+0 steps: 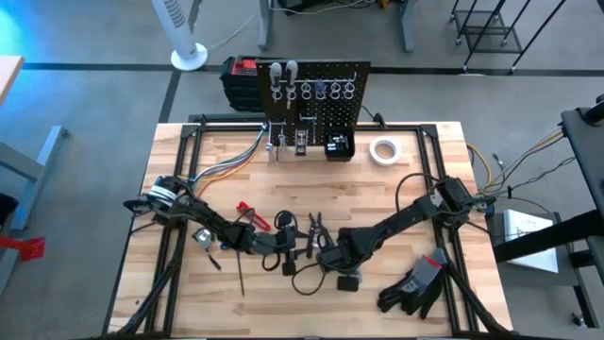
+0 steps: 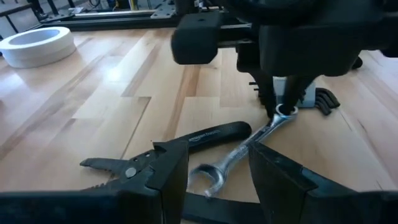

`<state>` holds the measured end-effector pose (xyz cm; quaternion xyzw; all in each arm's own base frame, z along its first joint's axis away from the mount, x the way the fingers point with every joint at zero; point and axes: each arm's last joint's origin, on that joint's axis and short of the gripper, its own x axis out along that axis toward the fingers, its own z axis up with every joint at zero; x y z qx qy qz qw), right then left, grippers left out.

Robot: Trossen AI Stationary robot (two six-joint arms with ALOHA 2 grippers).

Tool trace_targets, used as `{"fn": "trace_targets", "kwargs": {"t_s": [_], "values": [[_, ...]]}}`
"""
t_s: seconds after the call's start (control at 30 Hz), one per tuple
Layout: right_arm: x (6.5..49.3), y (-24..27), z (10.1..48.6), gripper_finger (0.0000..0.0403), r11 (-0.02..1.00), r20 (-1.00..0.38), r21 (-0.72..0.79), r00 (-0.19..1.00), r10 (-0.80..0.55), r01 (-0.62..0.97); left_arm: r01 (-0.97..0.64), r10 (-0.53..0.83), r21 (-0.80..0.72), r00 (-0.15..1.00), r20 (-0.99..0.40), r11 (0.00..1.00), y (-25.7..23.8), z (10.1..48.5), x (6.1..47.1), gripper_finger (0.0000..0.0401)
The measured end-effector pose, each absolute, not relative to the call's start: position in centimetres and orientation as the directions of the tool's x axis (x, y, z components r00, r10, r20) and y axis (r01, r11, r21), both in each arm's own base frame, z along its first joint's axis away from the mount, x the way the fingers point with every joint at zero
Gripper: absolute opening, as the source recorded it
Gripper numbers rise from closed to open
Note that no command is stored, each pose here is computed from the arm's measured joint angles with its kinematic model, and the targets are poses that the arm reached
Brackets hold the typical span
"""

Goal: Hang tools onto peg board
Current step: Hang the wrench on the peg board

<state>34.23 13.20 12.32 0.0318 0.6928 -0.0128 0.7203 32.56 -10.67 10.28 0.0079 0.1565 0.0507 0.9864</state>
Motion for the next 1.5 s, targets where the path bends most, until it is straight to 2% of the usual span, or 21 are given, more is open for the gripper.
{"fn": "trace_targets", "kwargs": {"t_s": [0.13, 0.33, 0.47, 0.57, 0.63, 0.7, 0.87, 0.97, 1.07, 1.23, 1.37, 1.5], "values": [[34.3, 12.8, 12.2, 0.0012, 0.999, -0.999, 0.009, 0.036, 0.01, -0.043, -0.099, 0.102, 0.028, 0.946, -0.308, 0.995, -10.7, 10.3, 32.6, 0.0157], [34.1, 13.2, 12.3, 0.0003, 0.986, -0.998, -0.035, 0.051, -0.027, -0.161, -0.104, 0.103, 0.015, 0.944, -0.313, 0.995, -10.7, 10.2, 32.5, 0.0157], [33.5, 13.6, 13.4, 0.0001, 0.96, -0.981, -0.191, 0.073, -0.179, -0.204, -0.107, 0.102, 0.002, 0.944, -0.312, 0.994, -10.7, 10.3, 32.5, 0.0157], [32.8, 13.7, 14.5, 0.0, 0.905, -0.941, -0.337, 0.05, -0.336, -0.258, -0.094, 0.089, -0.004, 0.949, -0.302, 0.996, -10.7, 10.7, 32.5, 0.0157], [33.0, 14.2, 15.9, 0.0, 0.867, -0.91, -0.415, 0.1, -0.403, -0.277, -0.051, 0.045, -0.012, 0.954, -0.297, 0.999, -10.8, 11.1, 32.5, 0.0157], [32.4, 14.5, 16.6, 0.0, 0.817, -0.876, -0.473, 0.083, -0.474, -0.33, 0.006, -0.009, -0.014, 0.958, -0.287, 1.0, -10.8, 11.7, 32.6, 0.0157], [32.1, 15.4, 17.0, 0.0, 0.714, -0.831, -0.537, 0.137, -0.539, -0.45, 0.059, -0.047, 0.046, 0.973, -0.227, 0.997, -11.2, 13.6, 33.5, 0.0157], [31.9, 15.9, 17.0, 0.0, 0.687, -0.832, -0.532, 0.152, -0.534, -0.495, 0.069, -0.045, 0.101, 0.973, -0.225, 0.993, -11.3, 14.6, 34.3, 0.0157], [31.8, 16.2, 17.0, 0.0, 0.672, -0.832, -0.527, 0.158, -0.531, -0.52, 0.083, -0.024, 0.18, 0.952, -0.305, 0.98, -11.3, 15.2, 35.3, 0.0158], [31.5, 17.2, 17.4, 0.0, 0.619, -0.813, -0.555, 0.204, -0.545, -0.555, 0.069, 0.075, 0.247, 0.845, -0.529, 0.966, -10.1, 15.3, 37.0, 0.017], [31.4, 17.6, 17.6, 0.0, 0.602, -0.801, -0.573, 0.227, -0.554, -0.555, 0.107, 0.033, 0.196, 0.799, -0.601, 0.975, -8.6, 15.1, 37.7, 0.0179], [31.4, 18.0, 17.8, 0.0001, 0.612, -0.8, -0.582, 0.241, -0.55, -0.535, 0.142, -0.04, 0.12, 0.791, -0.611, 0.983, -7.4, 15.1, 38.0, 0.0176]]}}
